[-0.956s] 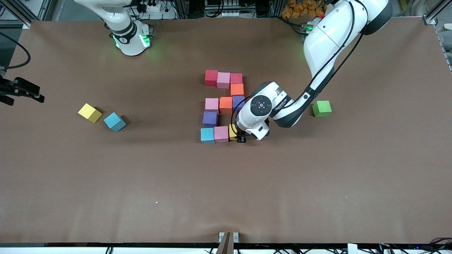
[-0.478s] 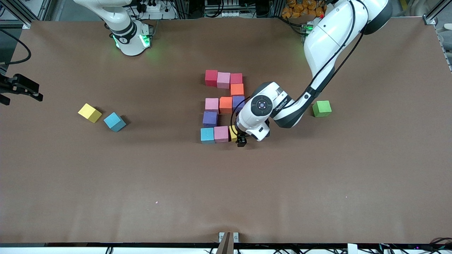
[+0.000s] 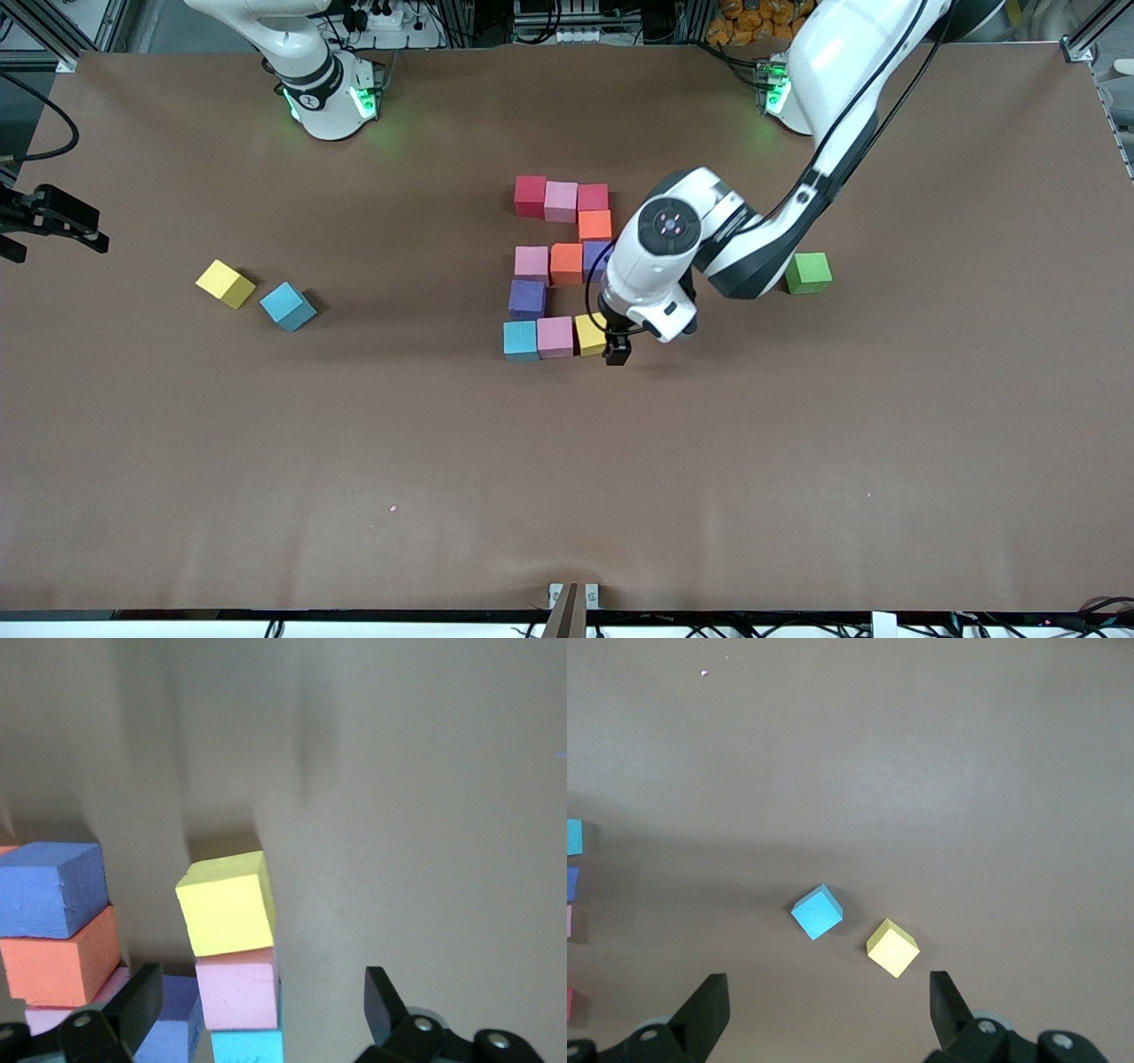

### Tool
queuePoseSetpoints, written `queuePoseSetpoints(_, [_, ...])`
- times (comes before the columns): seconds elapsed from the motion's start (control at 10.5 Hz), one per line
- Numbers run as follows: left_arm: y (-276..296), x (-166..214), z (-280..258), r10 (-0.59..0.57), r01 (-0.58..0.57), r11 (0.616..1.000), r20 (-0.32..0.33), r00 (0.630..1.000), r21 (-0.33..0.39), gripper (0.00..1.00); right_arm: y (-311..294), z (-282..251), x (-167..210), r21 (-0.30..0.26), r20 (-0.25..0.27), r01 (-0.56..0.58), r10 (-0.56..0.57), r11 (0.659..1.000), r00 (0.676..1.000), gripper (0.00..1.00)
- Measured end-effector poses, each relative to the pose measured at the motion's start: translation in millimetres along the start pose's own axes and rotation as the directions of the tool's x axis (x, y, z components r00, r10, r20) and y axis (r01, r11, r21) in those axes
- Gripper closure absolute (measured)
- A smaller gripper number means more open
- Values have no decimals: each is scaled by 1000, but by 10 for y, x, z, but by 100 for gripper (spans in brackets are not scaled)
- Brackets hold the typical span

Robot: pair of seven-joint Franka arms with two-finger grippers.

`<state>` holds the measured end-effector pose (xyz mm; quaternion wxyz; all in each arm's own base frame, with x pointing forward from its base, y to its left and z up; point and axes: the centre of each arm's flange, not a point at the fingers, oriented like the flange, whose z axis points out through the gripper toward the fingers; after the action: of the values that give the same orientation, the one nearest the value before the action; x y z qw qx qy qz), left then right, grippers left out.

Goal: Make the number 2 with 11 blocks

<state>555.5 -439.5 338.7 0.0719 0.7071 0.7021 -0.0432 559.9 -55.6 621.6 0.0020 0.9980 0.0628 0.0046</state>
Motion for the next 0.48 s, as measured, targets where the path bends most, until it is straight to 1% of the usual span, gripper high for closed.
queuePoseSetpoints(0.1, [68, 83, -178, 49, -50, 999, -10, 999, -20, 0, -3, -4, -4, 1, 4, -7, 7, 1000, 1000, 0])
queuePoseSetpoints(0.19, [168, 255, -316, 135, -135, 991, -33, 990, -19, 0, -14, -11, -32, 5, 25, -30, 30, 1000, 999, 0])
queuePoseSetpoints(0.29, [287, 478, -434, 223, -224, 975, -57, 973, -8, 0, -41, -16, -70, 11, 57, -49, 48, 999, 997, 0])
queuePoseSetpoints(0.38, [422, 734, -565, 305, -305, 952, -78, 949, 9, 0, -65, -23, -86, 13, 72, -52, 51, 999, 996, 0])
queuePoseSetpoints(0.48, [560, 1005, -701, 377, -376, 926, -93, 921, 33, 0, -70, -39, -87, 12, 71, -52, 51, 999, 996, 0])
